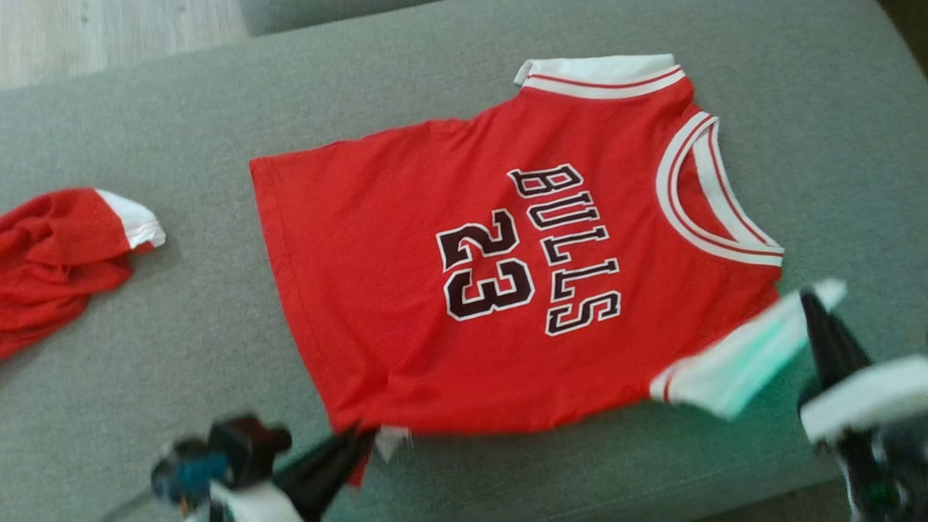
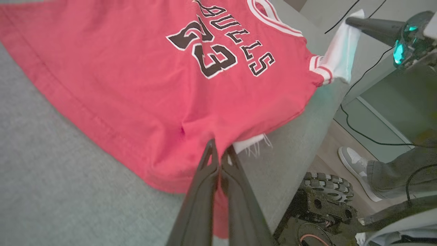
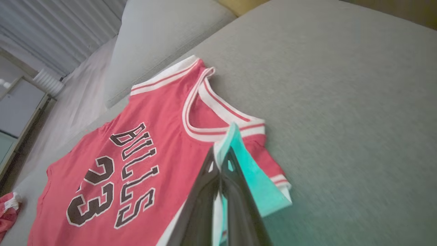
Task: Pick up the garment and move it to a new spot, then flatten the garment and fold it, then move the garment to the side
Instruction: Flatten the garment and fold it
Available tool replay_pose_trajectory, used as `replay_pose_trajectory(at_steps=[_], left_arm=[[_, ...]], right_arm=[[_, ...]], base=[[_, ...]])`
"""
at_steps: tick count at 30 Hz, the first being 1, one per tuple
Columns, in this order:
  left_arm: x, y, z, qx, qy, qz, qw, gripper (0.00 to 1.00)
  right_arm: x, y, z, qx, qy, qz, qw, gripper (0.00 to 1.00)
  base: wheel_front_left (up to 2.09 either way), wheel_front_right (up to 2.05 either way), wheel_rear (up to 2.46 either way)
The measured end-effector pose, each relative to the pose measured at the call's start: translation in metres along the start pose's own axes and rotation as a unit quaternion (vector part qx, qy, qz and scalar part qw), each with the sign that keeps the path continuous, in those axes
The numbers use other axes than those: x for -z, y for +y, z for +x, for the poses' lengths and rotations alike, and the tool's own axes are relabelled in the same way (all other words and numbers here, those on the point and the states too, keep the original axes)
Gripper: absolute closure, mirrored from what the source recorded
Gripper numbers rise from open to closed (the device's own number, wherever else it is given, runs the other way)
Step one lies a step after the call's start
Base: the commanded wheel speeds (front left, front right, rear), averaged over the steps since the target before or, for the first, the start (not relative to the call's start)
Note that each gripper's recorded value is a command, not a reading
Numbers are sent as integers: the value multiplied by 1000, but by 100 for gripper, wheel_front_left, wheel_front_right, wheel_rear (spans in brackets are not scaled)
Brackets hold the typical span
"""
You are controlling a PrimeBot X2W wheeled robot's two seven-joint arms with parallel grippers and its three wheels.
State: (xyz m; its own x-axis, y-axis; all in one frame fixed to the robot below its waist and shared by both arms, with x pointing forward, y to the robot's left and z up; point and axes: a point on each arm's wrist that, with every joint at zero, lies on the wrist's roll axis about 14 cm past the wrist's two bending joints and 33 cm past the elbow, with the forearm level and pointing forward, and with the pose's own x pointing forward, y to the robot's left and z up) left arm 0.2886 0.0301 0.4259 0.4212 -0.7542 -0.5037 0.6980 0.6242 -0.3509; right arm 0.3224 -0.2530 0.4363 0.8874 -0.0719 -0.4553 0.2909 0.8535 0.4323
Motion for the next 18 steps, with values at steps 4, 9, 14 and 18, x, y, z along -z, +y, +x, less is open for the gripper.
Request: replay_pose_trajectory(at_steps=[4, 9, 14, 18], left_arm=[[-22, 16, 10, 14, 0, 3, 1000, 100], [-36, 41, 24, 7, 19, 12, 1000, 100], [-35, 64, 36, 0, 52, 12, 999, 100], [-39, 74, 46, -8, 49, 6, 999, 0]], right_arm=[[-16, 18, 31, -17, 6, -27, 999, 100], [-30, 32, 65, -21, 9, -62, 998, 100], [-31, 40, 92, -22, 22, -79, 996, 100], [-25, 45, 103, -26, 34, -88, 995, 0]], base=[[0, 0, 0], [0, 0, 0], [0, 0, 0], [0, 0, 0]])
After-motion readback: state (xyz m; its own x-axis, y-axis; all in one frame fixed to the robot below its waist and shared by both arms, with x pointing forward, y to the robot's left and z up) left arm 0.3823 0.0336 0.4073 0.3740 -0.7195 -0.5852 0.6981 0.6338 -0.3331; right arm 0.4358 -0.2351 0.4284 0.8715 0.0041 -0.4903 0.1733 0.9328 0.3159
